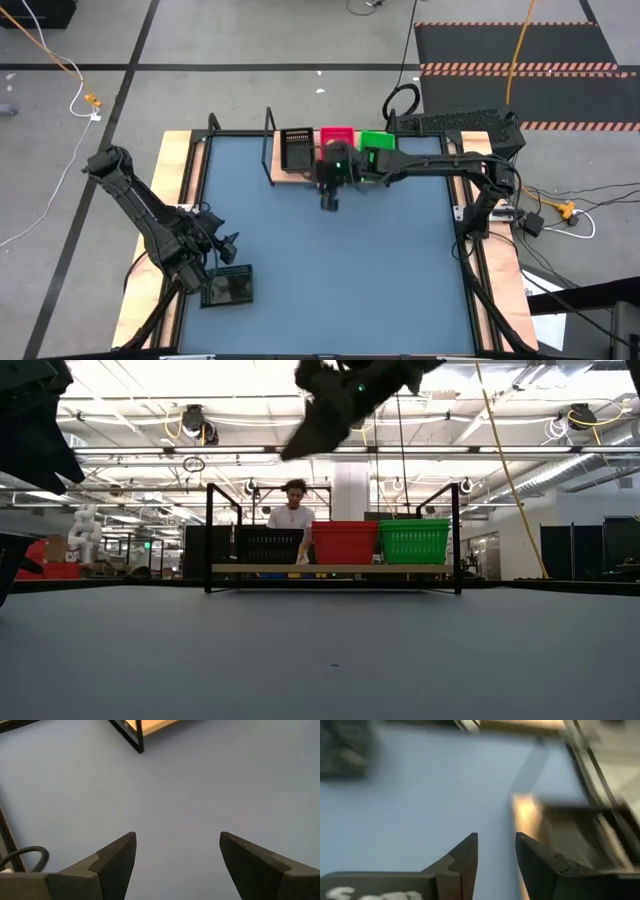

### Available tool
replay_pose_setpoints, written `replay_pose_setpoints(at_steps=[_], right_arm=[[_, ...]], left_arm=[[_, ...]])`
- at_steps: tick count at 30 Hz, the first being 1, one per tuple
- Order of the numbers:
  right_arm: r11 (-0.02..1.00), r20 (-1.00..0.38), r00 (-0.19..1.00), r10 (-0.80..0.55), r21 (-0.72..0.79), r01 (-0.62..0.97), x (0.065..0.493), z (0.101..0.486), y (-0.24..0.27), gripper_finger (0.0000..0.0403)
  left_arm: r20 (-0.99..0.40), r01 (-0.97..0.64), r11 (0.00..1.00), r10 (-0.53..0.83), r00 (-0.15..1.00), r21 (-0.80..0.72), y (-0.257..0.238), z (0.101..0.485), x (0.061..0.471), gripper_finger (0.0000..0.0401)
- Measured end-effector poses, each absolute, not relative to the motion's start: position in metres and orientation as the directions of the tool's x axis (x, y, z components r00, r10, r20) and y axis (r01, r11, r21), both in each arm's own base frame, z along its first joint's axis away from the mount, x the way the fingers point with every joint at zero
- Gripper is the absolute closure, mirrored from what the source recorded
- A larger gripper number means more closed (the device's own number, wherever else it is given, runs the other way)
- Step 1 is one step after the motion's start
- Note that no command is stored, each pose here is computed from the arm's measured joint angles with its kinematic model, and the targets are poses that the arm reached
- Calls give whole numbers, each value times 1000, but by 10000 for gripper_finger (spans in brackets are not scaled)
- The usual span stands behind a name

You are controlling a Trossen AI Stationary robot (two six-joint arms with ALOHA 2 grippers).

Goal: Stack baskets on shelf by color
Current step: Stack the black bin on top of the black bin on the shelf

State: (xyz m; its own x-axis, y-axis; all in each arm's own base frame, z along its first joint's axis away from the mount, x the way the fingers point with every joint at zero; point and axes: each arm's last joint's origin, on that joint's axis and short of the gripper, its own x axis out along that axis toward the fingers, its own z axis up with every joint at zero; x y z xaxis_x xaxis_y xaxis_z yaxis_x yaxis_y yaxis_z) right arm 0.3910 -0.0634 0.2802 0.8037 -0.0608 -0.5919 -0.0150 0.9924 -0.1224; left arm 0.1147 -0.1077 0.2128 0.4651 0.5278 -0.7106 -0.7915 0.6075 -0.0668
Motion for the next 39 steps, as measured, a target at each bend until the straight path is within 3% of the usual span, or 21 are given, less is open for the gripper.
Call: replay_pose_setpoints(at_steps=[5, 8, 11, 14, 21, 26, 32, 35, 39], right_arm=[[935, -271, 936, 224, -210, -285, 397, 251, -25, 278], [934, -116, 981, 153, -308, -182, 399, 249, -9, 276], [923, -190, 980, 58, -363, -125, 408, 242, -6, 276], [918, -283, 957, 69, -357, -172, 427, 238, -3, 275], [832, -469, 856, 218, -369, -414, 498, 222, 31, 275], [650, -554, 728, 403, -387, -654, 532, 188, 72, 273], [296, -562, 756, 336, -699, -651, 540, 148, 117, 236], [246, -548, 787, 284, -752, -612, 541, 140, 127, 207], [271, -535, 802, 267, -756, -595, 542, 139, 128, 175]], left_arm=[[-743, -773, 630, 481, 466, -76, -113, 212, 114, 117], [-786, -772, 632, 447, 427, -60, -116, 210, 110, 117], [-802, -782, 622, 446, 396, -40, -116, 210, 105, 117], [-796, -793, 609, 477, 373, -7, -113, 211, 101, 117], [-787, -816, 578, 520, 332, 38, -107, 213, 96, 117], [-786, -817, 575, 522, 332, 36, -107, 213, 96, 117], [-781, -817, 576, 525, 339, 32, -107, 213, 97, 117], [-782, -814, 581, 522, 341, 32, -108, 213, 97, 117], [-774, -803, 596, 522, 358, 30, -108, 211, 98, 116]])
